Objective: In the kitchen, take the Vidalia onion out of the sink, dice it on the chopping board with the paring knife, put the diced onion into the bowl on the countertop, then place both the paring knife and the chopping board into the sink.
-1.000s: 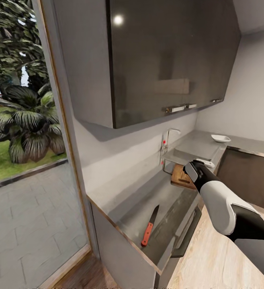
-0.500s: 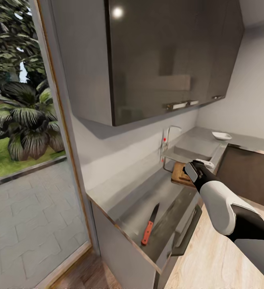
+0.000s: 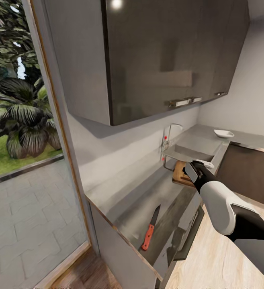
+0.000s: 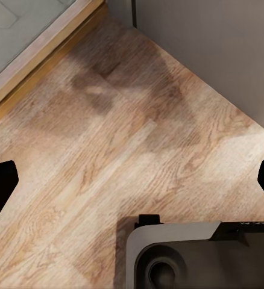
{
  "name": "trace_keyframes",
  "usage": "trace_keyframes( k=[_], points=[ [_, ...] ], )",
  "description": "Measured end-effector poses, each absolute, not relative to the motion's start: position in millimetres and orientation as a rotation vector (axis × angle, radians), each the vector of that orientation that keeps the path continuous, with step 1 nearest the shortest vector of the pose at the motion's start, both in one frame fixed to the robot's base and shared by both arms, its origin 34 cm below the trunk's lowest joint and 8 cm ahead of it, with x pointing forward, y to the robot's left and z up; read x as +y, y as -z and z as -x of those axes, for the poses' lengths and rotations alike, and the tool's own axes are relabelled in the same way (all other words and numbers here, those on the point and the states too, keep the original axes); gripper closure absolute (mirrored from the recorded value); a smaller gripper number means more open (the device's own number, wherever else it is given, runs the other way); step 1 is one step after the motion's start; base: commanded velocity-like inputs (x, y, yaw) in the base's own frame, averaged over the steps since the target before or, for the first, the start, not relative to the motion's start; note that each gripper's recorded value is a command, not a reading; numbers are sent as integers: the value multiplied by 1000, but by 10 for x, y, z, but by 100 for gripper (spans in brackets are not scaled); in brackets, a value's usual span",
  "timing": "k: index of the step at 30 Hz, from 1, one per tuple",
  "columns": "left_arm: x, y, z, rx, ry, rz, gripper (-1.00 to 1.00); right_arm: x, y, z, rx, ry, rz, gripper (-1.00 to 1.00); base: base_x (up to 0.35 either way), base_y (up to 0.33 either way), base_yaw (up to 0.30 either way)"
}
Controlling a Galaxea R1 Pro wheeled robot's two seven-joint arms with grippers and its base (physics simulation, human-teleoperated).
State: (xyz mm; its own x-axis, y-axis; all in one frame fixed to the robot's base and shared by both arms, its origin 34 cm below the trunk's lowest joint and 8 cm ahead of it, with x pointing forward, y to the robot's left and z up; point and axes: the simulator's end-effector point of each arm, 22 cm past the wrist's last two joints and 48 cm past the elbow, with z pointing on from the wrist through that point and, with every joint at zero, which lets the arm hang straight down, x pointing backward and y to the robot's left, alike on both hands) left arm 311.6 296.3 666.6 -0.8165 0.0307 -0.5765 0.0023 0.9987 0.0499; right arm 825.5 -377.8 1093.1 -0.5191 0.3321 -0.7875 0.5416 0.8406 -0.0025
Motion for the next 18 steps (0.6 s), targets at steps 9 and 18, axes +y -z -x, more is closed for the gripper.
trace_keyframes(
  k=[9, 18],
  points=[
    [2962, -6637, -3067, 2540, -62, -24, -100, -3788, -10826, -8264, 2176, 320, -636, -100, 0, 0, 0],
    [2963, -6609, -3018, 2554, -63, -24, -100, -3825, -10728, -8251, 2188, 346, -649, -100, 37, 0, 0]
  ],
)
